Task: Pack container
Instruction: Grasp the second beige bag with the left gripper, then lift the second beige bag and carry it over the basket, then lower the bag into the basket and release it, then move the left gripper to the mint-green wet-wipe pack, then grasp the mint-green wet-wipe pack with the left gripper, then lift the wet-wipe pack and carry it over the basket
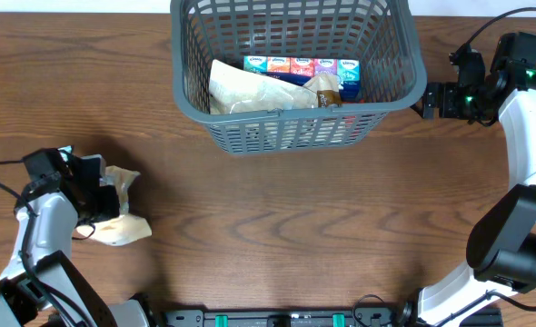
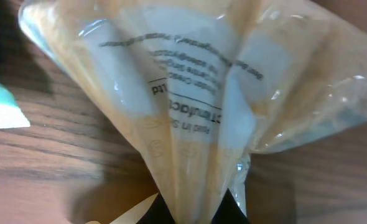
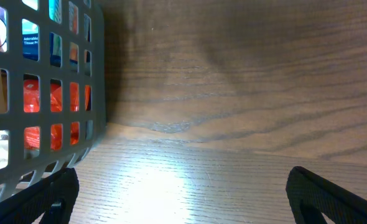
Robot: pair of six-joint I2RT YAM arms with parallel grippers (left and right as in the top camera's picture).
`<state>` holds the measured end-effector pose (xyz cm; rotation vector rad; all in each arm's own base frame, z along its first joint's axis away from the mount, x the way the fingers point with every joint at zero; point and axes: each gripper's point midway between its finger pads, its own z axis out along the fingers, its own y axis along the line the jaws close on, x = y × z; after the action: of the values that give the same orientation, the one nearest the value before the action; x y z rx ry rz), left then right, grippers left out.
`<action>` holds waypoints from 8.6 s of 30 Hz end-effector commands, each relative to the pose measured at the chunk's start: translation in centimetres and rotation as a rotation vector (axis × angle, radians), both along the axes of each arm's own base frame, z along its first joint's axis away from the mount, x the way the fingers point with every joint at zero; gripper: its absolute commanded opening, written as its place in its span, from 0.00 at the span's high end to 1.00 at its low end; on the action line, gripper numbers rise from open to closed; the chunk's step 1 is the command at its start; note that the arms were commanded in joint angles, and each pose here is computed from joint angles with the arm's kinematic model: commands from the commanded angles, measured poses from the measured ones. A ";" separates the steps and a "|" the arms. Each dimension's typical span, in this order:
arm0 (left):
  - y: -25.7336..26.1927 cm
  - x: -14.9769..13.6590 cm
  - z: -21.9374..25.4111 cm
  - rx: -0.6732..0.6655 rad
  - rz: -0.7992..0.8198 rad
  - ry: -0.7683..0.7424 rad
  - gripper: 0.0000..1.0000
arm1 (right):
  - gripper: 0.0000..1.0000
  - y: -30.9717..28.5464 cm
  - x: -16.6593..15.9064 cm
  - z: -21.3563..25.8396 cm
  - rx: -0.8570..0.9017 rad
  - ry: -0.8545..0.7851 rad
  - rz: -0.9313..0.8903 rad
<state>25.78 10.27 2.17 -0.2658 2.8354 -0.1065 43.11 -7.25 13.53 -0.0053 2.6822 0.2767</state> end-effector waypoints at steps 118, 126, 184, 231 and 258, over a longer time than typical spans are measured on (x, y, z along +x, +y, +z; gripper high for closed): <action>3.3 7.5 35.2 0.396 0.247 -0.488 0.01 | 0.01 0.6 -0.4 -0.1 0.008 0.013 0.022; 9.6 5.6 26.0 0.280 0.540 -0.178 0.01 | 0.01 0.6 -0.3 -0.1 0.004 0.010 0.030; 10.9 4.5 -2.7 0.084 0.151 0.179 0.01 | 0.01 0.7 -0.7 -0.2 0.010 0.028 0.025; 8.1 9.0 6.3 0.153 0.215 -0.074 0.80 | 0.01 0.0 0.5 0.0 -0.057 -0.011 0.005; -14.5 9.9 34.2 0.290 -0.485 -0.732 0.86 | 0.01 -5.8 1.0 0.5 -0.117 -0.047 -0.215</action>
<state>35.31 -2.38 34.02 0.3169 2.1629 0.0741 44.19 -12.93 14.04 0.2149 2.6209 0.0513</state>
